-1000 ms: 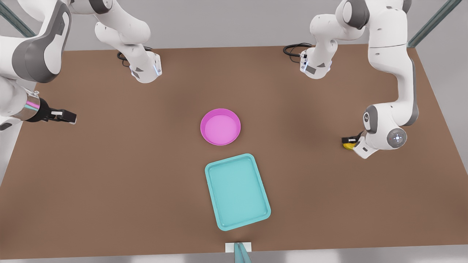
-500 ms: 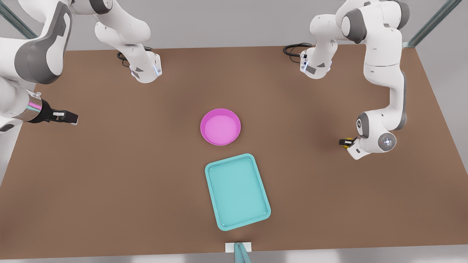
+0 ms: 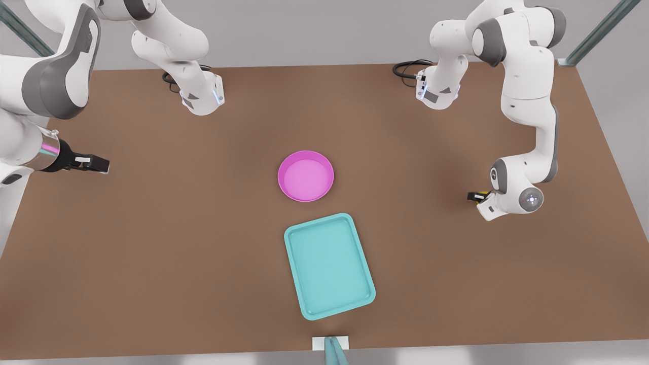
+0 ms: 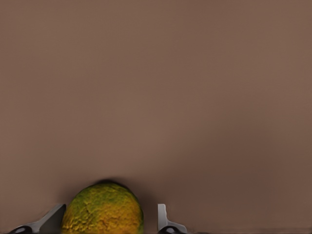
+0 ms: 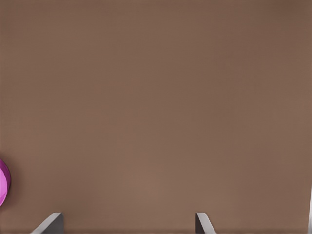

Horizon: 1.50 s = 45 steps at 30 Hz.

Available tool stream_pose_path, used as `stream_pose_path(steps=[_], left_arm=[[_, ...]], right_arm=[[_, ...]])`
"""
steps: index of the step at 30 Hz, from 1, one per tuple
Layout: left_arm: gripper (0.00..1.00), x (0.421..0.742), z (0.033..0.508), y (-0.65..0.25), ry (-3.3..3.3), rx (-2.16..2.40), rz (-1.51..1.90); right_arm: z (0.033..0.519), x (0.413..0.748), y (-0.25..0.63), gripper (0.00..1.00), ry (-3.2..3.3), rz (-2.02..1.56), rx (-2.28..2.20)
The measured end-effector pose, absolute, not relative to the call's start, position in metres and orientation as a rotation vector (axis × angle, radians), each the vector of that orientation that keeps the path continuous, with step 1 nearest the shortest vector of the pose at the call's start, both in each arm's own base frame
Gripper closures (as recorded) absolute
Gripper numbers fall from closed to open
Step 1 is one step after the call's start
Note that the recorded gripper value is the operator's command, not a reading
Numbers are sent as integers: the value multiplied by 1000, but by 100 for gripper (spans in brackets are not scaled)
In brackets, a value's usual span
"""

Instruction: Place the orange on the plate with the left arm and the plate on the tray with the right arm

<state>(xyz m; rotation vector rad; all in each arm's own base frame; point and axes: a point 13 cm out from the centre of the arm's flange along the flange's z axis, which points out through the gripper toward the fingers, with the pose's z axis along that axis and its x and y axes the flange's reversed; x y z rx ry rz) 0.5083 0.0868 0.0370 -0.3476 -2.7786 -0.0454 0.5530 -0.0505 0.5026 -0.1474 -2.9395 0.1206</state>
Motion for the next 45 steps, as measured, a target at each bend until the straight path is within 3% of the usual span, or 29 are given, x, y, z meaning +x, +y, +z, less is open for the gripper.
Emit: stream_pose_path(steps=[1,10,12,15,17,21,25,26,27,32,33,36,38,41,43,45], left_arm=[[33,508,37,87,-2776,-351,-45],[33,523,60,64,-2810,-423,-32],[33,531,73,6,-2812,-548,-2],[33,533,104,-162,-2765,-913,-9],[33,515,133,-289,-2730,-1127,0],[33,440,154,-472,-2682,-1314,28],[33,399,147,-574,-2736,-1224,87],[28,396,143,-581,-2752,-1174,88],[0,393,139,-584,-2765,-1123,86],[0,389,136,-583,-2824,-888,65],[0,412,169,-568,-2865,-815,67],[0,584,333,-334,-3067,-252,-9],[0,621,382,-179,-3068,49,-102],[0,616,402,-93,-2996,166,-166],[0,593,418,-71,-2946,111,1],[0,561,428,-83,-2928,-41,21]], right_arm=[[502,553,-50,0,-2939,121,-147],[501,554,-51,0,-2938,121,-146],[500,554,-51,0,-2936,121,-146],[500,554,-51,0,-2935,121,-145],[499,554,-52,0,-2935,120,-147],[499,554,-51,0,-2933,120,-145],[495,555,-51,0,-2928,121,-144],[495,556,-51,0,-2927,121,-144],[495,556,-51,0,-2927,121,-143],[472,557,-50,0,-2884,106,-139],[445,558,-46,0,-2836,83,-130],[333,536,-10,0,-2679,-87,-107],[272,516,37,0,-2630,-212,-85],[212,496,107,0,-2636,-316,-48],[179,484,164,0,-2666,-326,34],[135,441,230,0,-2691,-308,153]])
